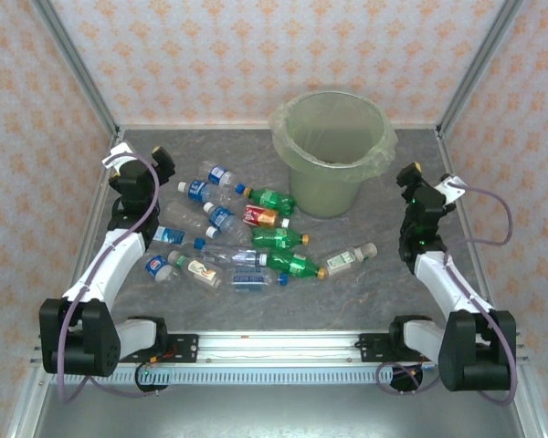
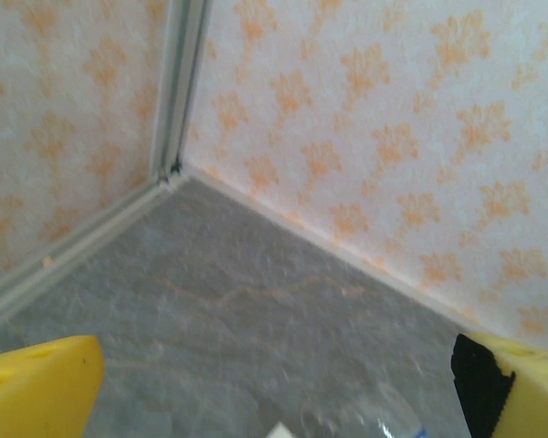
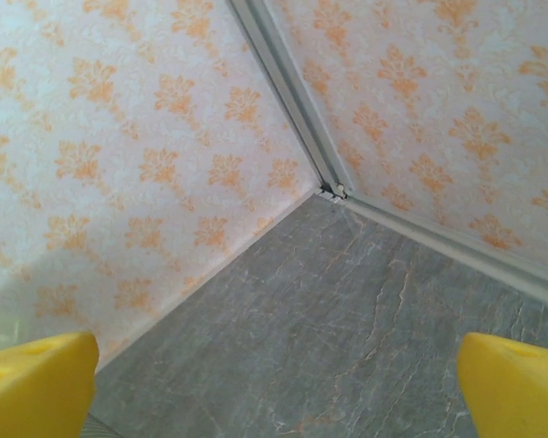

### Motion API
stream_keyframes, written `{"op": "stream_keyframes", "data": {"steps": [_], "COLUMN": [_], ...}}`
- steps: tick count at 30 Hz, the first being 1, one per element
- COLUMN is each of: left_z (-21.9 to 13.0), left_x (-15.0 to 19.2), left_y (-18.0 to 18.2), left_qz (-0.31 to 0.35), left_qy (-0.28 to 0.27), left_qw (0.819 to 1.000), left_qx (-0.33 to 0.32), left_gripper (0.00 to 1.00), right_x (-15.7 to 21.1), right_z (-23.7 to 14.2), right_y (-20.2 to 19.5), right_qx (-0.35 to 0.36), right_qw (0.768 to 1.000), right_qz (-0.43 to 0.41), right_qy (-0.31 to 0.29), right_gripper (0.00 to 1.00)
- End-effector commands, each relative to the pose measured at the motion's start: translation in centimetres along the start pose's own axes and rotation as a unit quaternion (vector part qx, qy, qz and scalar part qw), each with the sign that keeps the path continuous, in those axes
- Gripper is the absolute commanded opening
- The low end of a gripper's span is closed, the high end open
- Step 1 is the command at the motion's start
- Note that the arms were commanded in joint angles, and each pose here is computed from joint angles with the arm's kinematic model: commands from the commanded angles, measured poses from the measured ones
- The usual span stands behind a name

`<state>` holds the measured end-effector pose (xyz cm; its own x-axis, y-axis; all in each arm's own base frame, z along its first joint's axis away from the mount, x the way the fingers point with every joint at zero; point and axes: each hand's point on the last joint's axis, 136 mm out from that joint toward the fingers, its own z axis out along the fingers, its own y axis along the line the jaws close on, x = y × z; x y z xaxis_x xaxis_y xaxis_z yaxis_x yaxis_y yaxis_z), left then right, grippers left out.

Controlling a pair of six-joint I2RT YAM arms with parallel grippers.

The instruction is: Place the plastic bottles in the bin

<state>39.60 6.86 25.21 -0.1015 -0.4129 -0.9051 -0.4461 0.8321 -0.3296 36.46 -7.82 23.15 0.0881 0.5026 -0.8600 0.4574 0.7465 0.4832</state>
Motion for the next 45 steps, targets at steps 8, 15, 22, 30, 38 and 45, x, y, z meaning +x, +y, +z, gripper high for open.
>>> {"op": "stream_keyframes", "data": {"steps": [8,15,22,30,38,45], "left_z": [-3.0,-5.7,-9.1,-11.8,-13.1,-14.4], "left_x": [7.0,11.2,13.5,15.8,16.8,16.6], "left_y": [-1.3,-4.1,-6.2,-7.1,-7.3,-7.0], "left_qz": [-0.052,-0.023,-0.011,0.050,0.034,0.018], "left_qy": [0.166,0.234,0.271,0.302,0.326,0.339], "left_qw": [0.983,0.966,0.949,0.932,0.923,0.920], "left_qx": [0.067,0.107,0.158,0.196,0.203,0.196], "left_gripper": [0.99,0.99,0.99,0.99,0.99,0.99], "right_x": [4.7,8.3,11.6,14.0,18.5,21.4], "right_z": [-1.1,-3.4,-7.6,-11.8,-16.4,-18.0], "right_y": [0.9,-0.1,0.7,2.6,0.1,-0.5], "right_qx": [-0.012,0.009,0.016,0.039,0.111,0.134], "right_qw": [0.983,0.963,0.937,0.913,0.880,0.859], "right_qz": [0.070,0.096,0.091,0.069,0.127,0.114], "right_qy": [0.167,0.251,0.336,0.399,0.444,0.480], "right_gripper": [1.00,1.00,1.00,1.00,0.92,0.92]}}
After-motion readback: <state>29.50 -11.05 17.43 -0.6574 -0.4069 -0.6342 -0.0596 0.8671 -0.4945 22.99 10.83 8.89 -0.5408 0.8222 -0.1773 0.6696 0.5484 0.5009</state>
